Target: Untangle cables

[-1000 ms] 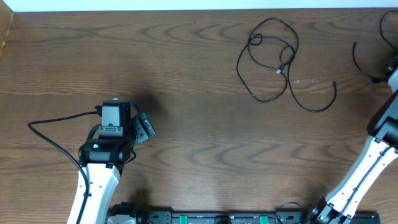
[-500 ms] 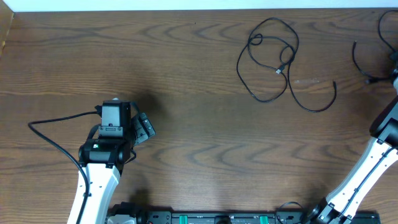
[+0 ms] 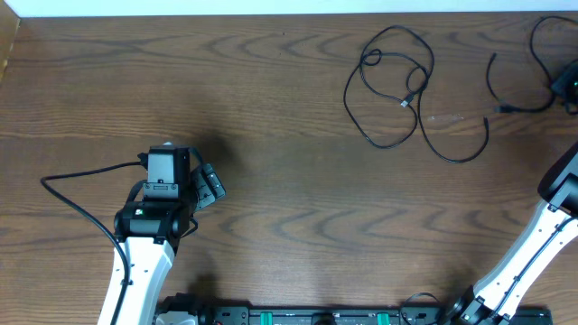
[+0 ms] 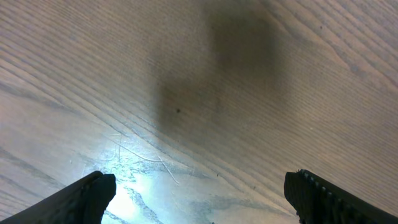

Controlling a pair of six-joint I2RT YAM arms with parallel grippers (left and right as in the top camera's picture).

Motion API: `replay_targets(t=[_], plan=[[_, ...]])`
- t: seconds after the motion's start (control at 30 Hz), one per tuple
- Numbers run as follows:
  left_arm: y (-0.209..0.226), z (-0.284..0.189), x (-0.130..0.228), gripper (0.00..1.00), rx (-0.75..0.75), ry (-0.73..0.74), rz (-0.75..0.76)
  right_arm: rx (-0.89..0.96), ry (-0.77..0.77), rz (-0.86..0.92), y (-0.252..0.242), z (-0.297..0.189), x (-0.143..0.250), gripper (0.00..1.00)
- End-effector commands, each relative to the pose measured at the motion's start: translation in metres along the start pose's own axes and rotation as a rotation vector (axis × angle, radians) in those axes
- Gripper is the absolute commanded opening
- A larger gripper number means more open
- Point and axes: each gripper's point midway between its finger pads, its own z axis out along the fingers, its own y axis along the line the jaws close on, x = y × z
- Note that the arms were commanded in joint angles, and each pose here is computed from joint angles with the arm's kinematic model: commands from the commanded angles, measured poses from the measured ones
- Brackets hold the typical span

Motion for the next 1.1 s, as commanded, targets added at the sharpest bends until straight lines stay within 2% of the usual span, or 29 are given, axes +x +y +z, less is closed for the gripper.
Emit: replay_targets(t=[0.0,0.17,0.3,0.43,0.77,0.9,1.07], plan=[[0.002,-0.001,-0.003,0.94,-0.011,-0.006,0.015,-0.039,0.096,-0.106,0.012,-0.006,0.025,0.01],[0.002,-0.001,-0.003,0.94,-0.011,-0.006,0.015,-0.030,0.108,-0.111,0.017,-0.040,0.011,0.01],[0.002,-0.001,-0.003,0.93,-0.011,-0.006,0.015,-0.042,0.017,-0.134,0.033,-0.077,-0.027,0.01],[0.002,-0.001,-0.003,0.94,-0.011,-0.006,0.015,-0.078,-0.047,-0.160,0.052,-0.088,-0.045,0.01],[0.002,-0.001,-0.003,0.93,-0.011,-0.006,0.015,-0.171,0.056,-0.272,0.107,-0.045,0.011,0.01],[0.002,-0.001,-0.003,0.94,-0.011,-0.006,0.015,-0.062,0.118,-0.285,0.100,-0.034,0.032,0.01],[0.002,-0.001,-0.003,0.94,-0.011,-0.006,0.015,0.121,0.129,-0.187,0.071,-0.036,0.034,0.01]])
